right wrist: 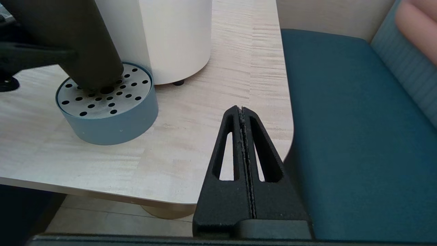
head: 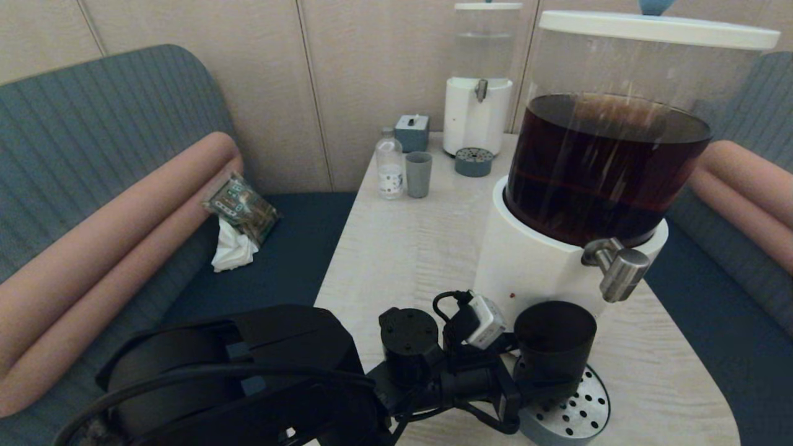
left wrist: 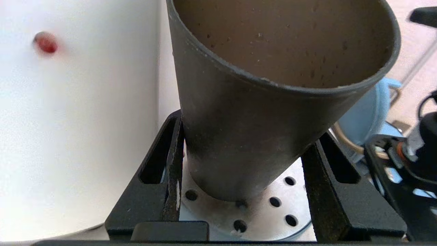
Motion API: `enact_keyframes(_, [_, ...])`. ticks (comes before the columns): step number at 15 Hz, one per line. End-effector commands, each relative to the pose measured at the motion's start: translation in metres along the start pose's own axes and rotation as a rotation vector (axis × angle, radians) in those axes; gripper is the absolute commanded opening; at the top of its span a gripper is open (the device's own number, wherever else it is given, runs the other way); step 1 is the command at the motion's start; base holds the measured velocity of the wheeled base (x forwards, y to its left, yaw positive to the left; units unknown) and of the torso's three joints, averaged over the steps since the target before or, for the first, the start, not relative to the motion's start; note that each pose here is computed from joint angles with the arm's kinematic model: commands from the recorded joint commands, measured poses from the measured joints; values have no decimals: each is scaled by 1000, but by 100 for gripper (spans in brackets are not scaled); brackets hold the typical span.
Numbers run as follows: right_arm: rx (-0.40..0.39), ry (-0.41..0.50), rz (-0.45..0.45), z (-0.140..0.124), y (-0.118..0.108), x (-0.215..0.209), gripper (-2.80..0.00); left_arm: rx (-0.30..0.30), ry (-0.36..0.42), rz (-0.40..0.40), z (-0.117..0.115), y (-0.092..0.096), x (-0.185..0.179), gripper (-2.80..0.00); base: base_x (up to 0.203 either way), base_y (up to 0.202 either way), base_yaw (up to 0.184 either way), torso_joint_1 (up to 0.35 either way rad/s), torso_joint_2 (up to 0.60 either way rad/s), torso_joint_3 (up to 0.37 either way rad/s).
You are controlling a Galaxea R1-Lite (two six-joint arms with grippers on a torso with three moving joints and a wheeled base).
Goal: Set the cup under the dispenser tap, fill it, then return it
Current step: Place it under the water dispenser
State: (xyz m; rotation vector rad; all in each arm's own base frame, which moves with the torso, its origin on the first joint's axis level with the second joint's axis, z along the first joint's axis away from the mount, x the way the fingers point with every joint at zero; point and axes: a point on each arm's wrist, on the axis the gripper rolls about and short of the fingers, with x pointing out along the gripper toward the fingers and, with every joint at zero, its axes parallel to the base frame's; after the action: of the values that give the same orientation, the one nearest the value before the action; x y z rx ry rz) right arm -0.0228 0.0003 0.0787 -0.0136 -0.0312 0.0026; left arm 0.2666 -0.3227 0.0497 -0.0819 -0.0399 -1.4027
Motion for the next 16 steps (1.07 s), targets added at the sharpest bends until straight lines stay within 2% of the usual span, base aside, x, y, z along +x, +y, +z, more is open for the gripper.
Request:
enact_keyframes(1, [0,8,0,-3,0,1,-280,-3,4,4,-4,0,0,-280,0,0,0,0,0,0])
enact_keyframes(16, [0,8,0,-3,0,1,-280,8,-24,-4,-12,0,18,-280,0,0,0,0,0,0])
